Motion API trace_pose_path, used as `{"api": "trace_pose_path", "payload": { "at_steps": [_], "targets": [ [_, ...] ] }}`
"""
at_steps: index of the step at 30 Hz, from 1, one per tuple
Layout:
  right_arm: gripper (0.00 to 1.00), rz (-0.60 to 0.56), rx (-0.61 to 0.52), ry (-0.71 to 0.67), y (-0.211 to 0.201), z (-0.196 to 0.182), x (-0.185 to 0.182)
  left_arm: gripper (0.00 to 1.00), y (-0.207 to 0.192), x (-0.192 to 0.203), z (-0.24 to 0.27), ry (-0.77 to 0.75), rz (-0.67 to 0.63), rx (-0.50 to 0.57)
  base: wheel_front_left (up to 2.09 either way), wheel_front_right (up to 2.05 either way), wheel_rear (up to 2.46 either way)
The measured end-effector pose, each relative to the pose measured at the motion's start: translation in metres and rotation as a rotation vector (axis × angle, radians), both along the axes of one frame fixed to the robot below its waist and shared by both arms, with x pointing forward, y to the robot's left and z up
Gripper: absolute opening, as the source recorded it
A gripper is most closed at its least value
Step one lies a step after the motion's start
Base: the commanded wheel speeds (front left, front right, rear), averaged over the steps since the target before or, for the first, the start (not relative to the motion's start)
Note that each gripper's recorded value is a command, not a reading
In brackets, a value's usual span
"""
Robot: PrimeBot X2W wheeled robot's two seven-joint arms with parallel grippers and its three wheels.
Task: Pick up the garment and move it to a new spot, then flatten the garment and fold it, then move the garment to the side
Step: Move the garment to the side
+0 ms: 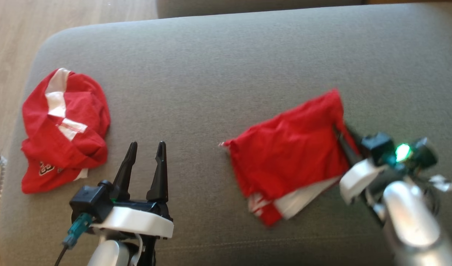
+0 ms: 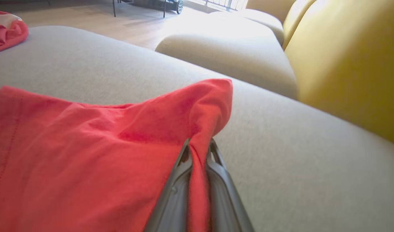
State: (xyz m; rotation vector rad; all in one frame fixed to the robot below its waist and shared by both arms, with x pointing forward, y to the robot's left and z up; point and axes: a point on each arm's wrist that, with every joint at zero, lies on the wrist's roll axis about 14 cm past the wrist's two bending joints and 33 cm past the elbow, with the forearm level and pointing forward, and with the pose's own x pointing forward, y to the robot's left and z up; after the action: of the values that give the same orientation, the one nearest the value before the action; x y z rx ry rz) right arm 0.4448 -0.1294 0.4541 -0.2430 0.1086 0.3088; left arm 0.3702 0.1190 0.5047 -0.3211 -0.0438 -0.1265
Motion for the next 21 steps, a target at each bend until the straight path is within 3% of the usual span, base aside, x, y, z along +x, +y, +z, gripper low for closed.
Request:
{"api": "trace_pose_path", "payload": {
  "at_steps": [10,21],
  "targets": [
    [0.00,0.036,-0.181,-0.084,-0.038,0.039,0.051,1.00,-0.031,0.032,0.007,-0.049,-0.110,0.021,0.00,0.00,0.00],
    [0.00,-0.106,-0.322,-0.081,-0.134,0.049,0.114,1.00,-0.088,0.105,0.002,-0.151,-0.301,0.036,0.00,0.00,0.00]
  ]
}}
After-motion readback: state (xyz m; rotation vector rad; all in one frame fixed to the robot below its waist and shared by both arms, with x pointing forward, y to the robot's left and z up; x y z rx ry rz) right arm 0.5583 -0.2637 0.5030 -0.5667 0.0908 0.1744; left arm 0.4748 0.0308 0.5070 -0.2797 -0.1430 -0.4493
